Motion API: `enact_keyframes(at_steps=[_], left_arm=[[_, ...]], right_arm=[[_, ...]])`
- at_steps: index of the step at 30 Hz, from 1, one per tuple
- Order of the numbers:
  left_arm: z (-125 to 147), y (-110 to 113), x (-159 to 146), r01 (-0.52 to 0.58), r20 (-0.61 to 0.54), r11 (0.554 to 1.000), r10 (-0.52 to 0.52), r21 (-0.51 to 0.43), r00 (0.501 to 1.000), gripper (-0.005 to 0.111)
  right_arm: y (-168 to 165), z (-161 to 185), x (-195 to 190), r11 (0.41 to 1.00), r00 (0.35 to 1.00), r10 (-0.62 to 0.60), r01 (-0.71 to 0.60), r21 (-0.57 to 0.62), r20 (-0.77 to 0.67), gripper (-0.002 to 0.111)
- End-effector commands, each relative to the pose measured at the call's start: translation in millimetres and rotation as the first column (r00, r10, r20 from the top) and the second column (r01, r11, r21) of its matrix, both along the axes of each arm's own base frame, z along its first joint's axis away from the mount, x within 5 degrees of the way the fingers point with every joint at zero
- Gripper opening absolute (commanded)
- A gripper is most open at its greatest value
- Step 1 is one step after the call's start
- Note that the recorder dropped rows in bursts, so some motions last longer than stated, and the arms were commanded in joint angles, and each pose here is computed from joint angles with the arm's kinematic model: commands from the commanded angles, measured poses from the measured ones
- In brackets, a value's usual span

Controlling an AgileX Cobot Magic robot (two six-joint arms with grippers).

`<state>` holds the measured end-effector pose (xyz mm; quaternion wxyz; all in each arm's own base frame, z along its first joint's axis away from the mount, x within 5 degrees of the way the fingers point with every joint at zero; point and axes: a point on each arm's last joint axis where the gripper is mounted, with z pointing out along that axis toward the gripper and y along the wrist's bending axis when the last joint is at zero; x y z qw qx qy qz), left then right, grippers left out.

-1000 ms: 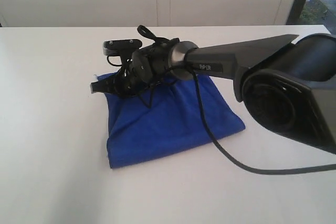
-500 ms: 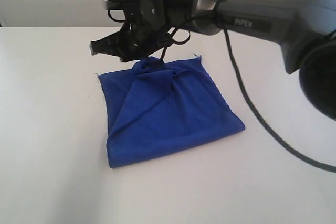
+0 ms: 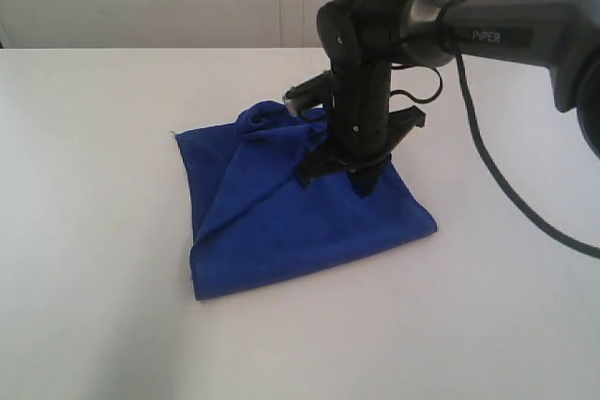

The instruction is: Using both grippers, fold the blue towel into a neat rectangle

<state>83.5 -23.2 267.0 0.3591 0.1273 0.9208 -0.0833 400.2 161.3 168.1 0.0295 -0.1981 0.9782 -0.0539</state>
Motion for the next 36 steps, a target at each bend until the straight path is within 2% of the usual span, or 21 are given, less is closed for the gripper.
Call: enact_keyframes(at_steps=[1,7,13,17,21,26,28,32,36], left_arm=[[-2,0,-2,-0.001,-0.004,1.000,0.001,-0.003,1.000,0.000],[-2,0,-2,-0.001,-0.004,1.000,0.001,-0.003,1.000,0.000],[-2,0,-2,-0.001,-0.004,1.000,0.001,-0.003,1.000,0.000],[-2,0,-2,-0.001,-0.004,1.000,0.001,-0.003,1.000,0.000],[-2,0,-2,-0.001,-0.004,1.000,0.001,-0.003,1.000,0.000],[-2,0,-2,-0.001,-0.004,1.000,0.001,-0.003,1.000,0.000],[-2,0,-2,-0.001,-0.004,1.000,0.001,-0.003,1.000,0.000],[-2,0,-2,-0.001,-0.004,1.000,0.001,-0.003,1.000,0.000],[-2,0,-2,-0.001,-0.004,1.000,0.001,-0.003,1.000,0.000]], right_arm=[[-16,-18,-6,1.000,0.999,-0.015,0.014,-0.015,-0.030,0.000],[-29,-39,-19,0.998,0.994,-0.042,0.038,-0.044,-0.101,0.000],[-36,-66,-51,0.996,0.964,-0.082,0.068,-0.062,-0.254,0.000],[-39,-64,-60,0.995,0.960,-0.083,0.067,-0.068,-0.268,0.000],[-41,-33,-70,0.995,0.982,-0.099,0.101,0.001,-0.159,0.000],[-39,-10,-76,0.987,0.990,-0.120,0.127,0.100,-0.067,0.000],[-39,11,-75,0.983,0.993,-0.120,0.116,0.143,0.016,0.000],[-39,64,-78,0.965,0.962,-0.128,0.065,0.253,0.241,0.000],[-37,76,-72,0.953,0.928,-0.140,0.033,0.300,0.344,0.000]])
